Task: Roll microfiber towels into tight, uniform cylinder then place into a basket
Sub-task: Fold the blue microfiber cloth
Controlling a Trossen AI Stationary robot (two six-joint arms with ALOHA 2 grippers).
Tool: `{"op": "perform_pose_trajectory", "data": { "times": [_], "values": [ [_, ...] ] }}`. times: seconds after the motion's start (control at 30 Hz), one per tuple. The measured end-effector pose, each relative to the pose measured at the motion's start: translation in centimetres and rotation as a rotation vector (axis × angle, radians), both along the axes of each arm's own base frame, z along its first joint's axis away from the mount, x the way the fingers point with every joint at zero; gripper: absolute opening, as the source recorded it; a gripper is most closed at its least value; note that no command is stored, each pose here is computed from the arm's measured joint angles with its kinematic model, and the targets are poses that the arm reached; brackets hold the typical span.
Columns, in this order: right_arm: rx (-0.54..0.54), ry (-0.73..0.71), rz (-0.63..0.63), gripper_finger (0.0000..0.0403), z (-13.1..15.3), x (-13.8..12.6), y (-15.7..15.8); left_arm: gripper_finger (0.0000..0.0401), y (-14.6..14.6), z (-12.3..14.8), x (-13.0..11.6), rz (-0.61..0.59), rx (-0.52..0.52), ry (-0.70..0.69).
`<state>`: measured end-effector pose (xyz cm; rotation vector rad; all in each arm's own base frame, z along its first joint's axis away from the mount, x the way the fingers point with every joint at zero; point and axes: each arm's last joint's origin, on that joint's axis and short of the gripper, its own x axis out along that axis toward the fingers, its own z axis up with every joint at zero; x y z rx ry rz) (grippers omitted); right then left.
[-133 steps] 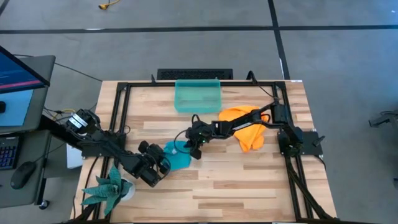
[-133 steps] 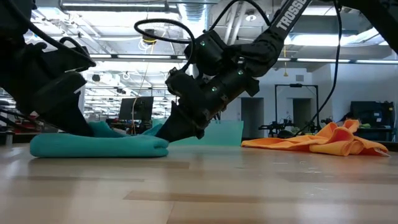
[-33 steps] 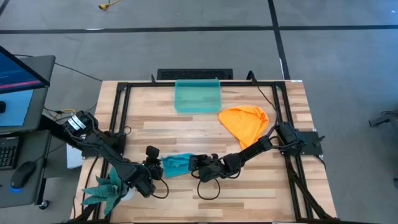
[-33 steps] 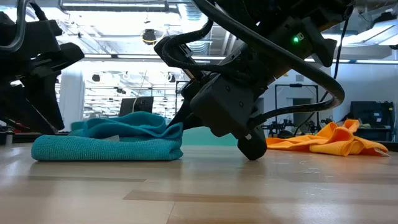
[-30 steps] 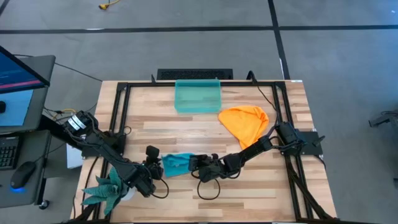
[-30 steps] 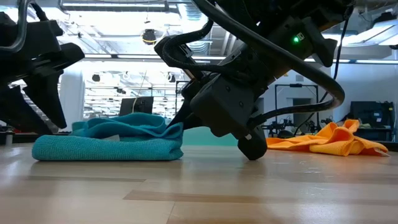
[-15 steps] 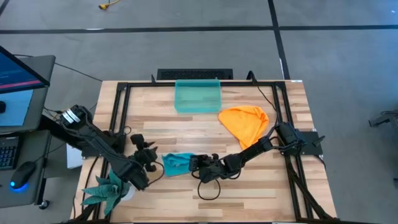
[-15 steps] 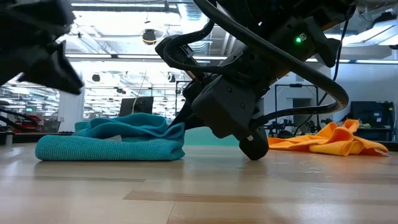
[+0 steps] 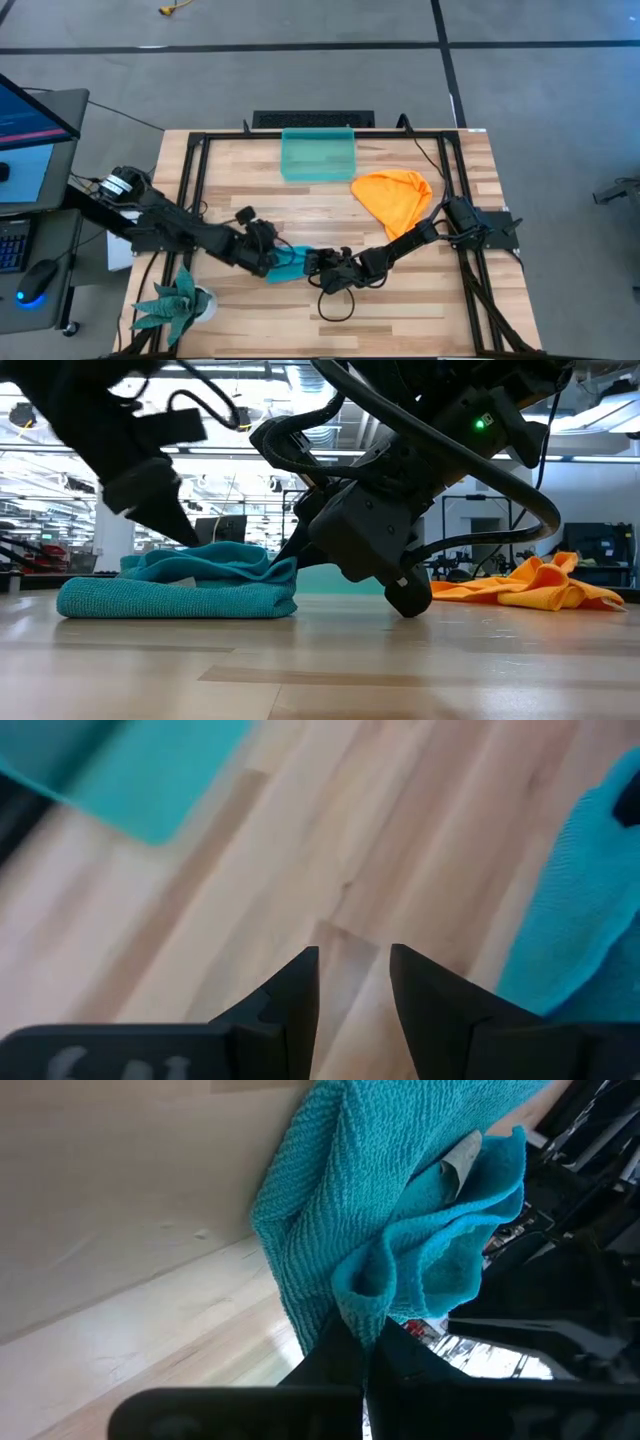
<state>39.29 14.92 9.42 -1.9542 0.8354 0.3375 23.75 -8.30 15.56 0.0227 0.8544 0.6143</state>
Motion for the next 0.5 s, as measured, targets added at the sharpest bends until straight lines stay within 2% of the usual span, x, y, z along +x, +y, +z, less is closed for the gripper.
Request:
{"op": "perform_pose_trajectory", "data": {
  "times": [0.3, 0.5],
  "values": [
    [0.0, -0.001, 0.0, 0.0013, 0.0, 0.0, 0.0, 0.0118, 0.3, 0.2, 1.5, -0.1, -0.183, -0.029],
    [0.001, -0.001, 0.0, 0.0014, 0.0, 0.0, 0.0, 0.0118, -0.2, 0.2, 1.5, -0.114, -0.212, -0.04]
  ]
}}
